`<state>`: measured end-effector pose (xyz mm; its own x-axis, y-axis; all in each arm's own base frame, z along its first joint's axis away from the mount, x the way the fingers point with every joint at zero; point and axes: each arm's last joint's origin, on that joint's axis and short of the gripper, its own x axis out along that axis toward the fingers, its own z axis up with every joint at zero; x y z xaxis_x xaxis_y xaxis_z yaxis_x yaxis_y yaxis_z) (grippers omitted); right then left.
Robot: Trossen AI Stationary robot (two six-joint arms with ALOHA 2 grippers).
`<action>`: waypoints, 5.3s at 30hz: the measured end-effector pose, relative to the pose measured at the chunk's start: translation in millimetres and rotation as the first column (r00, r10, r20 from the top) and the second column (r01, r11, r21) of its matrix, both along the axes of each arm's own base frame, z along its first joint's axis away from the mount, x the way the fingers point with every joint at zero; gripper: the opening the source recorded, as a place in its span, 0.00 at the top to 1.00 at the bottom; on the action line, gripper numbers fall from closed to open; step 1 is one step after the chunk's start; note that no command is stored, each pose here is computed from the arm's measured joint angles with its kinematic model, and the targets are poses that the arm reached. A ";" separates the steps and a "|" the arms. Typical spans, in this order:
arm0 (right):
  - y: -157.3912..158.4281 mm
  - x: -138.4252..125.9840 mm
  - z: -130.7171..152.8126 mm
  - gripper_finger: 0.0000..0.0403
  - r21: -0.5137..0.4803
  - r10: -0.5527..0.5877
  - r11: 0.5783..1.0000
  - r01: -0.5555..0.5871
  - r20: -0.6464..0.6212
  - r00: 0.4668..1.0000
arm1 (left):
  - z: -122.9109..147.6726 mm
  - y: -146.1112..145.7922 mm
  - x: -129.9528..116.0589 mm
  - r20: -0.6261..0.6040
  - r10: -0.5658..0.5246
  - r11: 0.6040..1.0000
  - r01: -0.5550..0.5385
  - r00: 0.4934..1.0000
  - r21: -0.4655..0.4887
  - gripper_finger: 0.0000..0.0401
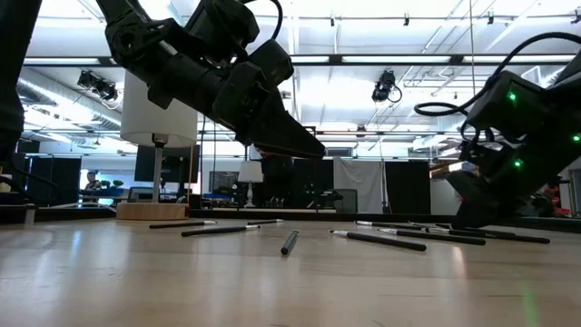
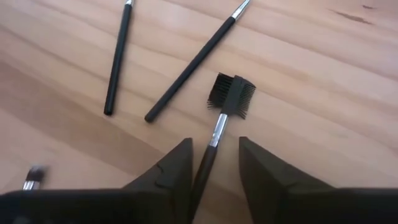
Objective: Pick & Place Makeup Supplies
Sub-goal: Put the silver makeup brush into the transparent organizer
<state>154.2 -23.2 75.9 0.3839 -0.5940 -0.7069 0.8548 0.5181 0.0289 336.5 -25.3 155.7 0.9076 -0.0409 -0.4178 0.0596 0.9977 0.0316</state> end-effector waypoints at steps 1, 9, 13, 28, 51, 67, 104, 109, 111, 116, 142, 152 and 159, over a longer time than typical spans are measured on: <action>0.6 -0.2 -0.2 0.69 -0.003 0.003 1.000 -0.003 -0.004 1.000 | 0.0 0.0 0.0 0.000 0.000 1.000 0.000 1.000 0.000 0.51; 4.9 -0.1 -5.9 0.73 -0.059 0.005 0.998 -0.007 -0.042 0.999 | -0.6 -0.2 -0.3 -0.006 -0.001 1.000 0.001 1.000 0.000 0.51; 6.0 0.8 -9.7 0.79 -0.092 -0.005 0.996 0.000 -0.052 0.999 | -0.7 -1.4 -0.5 -0.008 -0.004 1.000 0.004 1.000 0.000 0.51; 14.9 3.5 -11.5 0.99 -0.151 0.066 0.986 -0.077 -0.072 0.995 | -0.6 -5.7 -0.7 -0.008 -0.023 1.000 0.023 1.000 -0.002 0.51; 60.9 28.8 65.2 1.00 -0.369 0.433 0.886 -0.279 0.446 0.783 | 8.0 7.5 3.9 0.089 -0.014 0.998 0.009 0.996 0.060 0.51; 109.6 63.5 103.9 1.00 -0.671 0.895 0.370 -0.643 0.443 0.052 | 45.6 -0.6 8.5 0.456 -0.302 0.942 0.189 0.837 0.278 0.51; 109.4 113.5 91.4 0.95 -0.591 0.888 0.414 -0.693 0.429 0.165 | 53.8 -41.1 5.4 0.484 -0.471 0.881 0.359 0.738 0.310 0.96; 103.0 105.9 93.9 0.81 -0.507 0.862 0.492 -0.708 0.396 0.316 | 54.3 -29.3 9.6 0.422 -0.394 0.919 0.337 0.817 0.205 0.97; 99.5 102.4 97.3 0.74 -0.467 0.841 0.536 -0.703 0.363 0.401 | 58.0 -24.7 12.2 0.378 -0.366 0.931 0.331 0.851 0.156 0.97; 98.1 101.7 112.1 0.57 -0.384 0.825 0.564 -0.731 0.243 0.509 | 71.0 -17.7 26.4 0.272 -0.303 0.953 0.286 0.914 0.100 0.96; 129.4 109.8 123.3 0.51 -0.293 0.787 0.605 -0.741 0.080 0.611 | 75.1 -14.2 33.2 0.149 -0.225 0.971 0.209 0.963 0.113 0.95; 135.7 127.0 111.6 0.68 -0.418 0.787 0.578 -0.701 0.056 0.615 | 75.3 -14.7 33.2 0.152 -0.226 0.972 0.212 0.962 0.107 0.95; 135.7 128.0 115.3 0.94 -0.439 0.775 0.593 -0.675 0.085 0.626 | 75.4 -15.0 33.1 0.152 -0.226 0.972 0.212 0.962 0.104 0.95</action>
<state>282.2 112.5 191.2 0.9175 -0.2080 -0.3390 0.1737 0.9763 -0.1289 369.6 -40.3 231.1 0.9361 -0.2170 -0.2770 0.2636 0.9539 0.1437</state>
